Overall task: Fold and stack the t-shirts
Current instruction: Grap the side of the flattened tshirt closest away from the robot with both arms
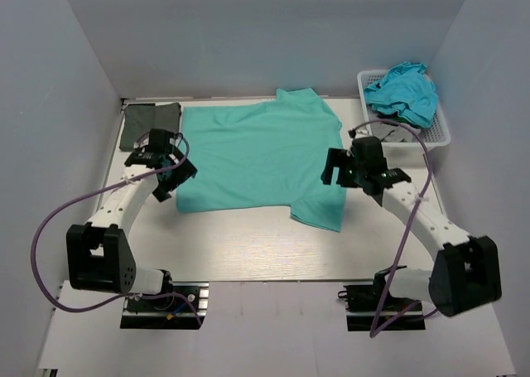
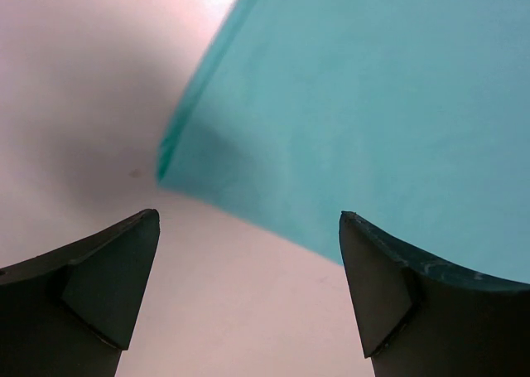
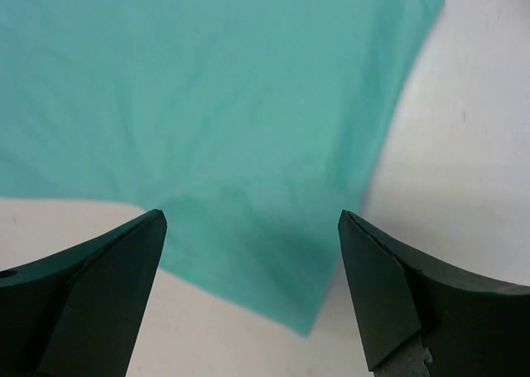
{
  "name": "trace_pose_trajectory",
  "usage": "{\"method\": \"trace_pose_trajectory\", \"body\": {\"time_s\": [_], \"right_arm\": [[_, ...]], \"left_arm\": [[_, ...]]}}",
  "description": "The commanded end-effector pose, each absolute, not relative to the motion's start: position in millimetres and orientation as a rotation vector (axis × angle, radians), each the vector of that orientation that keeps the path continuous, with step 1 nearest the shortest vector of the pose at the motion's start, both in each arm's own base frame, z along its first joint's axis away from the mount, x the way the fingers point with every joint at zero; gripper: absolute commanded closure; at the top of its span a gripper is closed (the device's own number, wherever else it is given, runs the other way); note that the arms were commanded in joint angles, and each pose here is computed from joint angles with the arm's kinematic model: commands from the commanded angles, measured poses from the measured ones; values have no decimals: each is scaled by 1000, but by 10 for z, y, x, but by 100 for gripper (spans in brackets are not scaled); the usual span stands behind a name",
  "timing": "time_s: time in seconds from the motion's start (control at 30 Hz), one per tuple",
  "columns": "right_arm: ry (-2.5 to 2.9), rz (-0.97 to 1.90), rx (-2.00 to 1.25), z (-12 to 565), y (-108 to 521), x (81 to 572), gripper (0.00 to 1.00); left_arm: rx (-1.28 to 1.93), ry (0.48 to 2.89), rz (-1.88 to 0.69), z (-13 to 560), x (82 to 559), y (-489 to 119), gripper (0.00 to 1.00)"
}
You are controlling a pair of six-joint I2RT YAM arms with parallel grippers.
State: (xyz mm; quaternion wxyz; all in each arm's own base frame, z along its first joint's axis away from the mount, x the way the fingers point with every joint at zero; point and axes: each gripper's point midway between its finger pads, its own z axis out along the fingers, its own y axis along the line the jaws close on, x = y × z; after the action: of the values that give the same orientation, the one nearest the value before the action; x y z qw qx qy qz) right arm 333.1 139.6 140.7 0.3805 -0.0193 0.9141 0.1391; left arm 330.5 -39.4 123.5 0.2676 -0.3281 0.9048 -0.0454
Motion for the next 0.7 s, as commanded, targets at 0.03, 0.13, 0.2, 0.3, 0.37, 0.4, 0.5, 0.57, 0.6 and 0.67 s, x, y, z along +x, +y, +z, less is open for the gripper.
{"method": "trace_pose_trajectory", "body": {"time_s": [0.03,0.13,0.2,0.3,0.37,0.4,0.5,0.57,0.6,0.67], "right_arm": [[2357,416,73,1241,1310,2926,10],[2400,428,50,1205,1271,2679,10],[2417,408,60,1170,1212,2579,10],[2460,372,90,1089,1120,2405,10],[2491,365,112,987,1088,2313,10],[2519,351,106,888,1071,2256,10],[2587,324,114,743,1047,2161,10],[2623,328,129,674,1070,2100,10],[2627,329,128,654,1077,2083,10],[2631,346,118,599,1102,2045,10]], "left_arm": [[-1083,2442,18,912,2868,-198,0],[-1096,2426,25,885,2855,-180,0],[-1131,2419,39,823,2849,-167,2],[-1198,2427,76,680,2754,-124,7],[-1232,2428,84,543,2702,-124,20],[-1235,2440,95,453,2639,-119,22],[-1269,2429,78,316,2655,-143,30],[-1277,2456,104,234,2627,-140,34],[-1288,2445,97,215,2658,-145,36],[-1298,2431,111,199,2677,-124,38]]}}
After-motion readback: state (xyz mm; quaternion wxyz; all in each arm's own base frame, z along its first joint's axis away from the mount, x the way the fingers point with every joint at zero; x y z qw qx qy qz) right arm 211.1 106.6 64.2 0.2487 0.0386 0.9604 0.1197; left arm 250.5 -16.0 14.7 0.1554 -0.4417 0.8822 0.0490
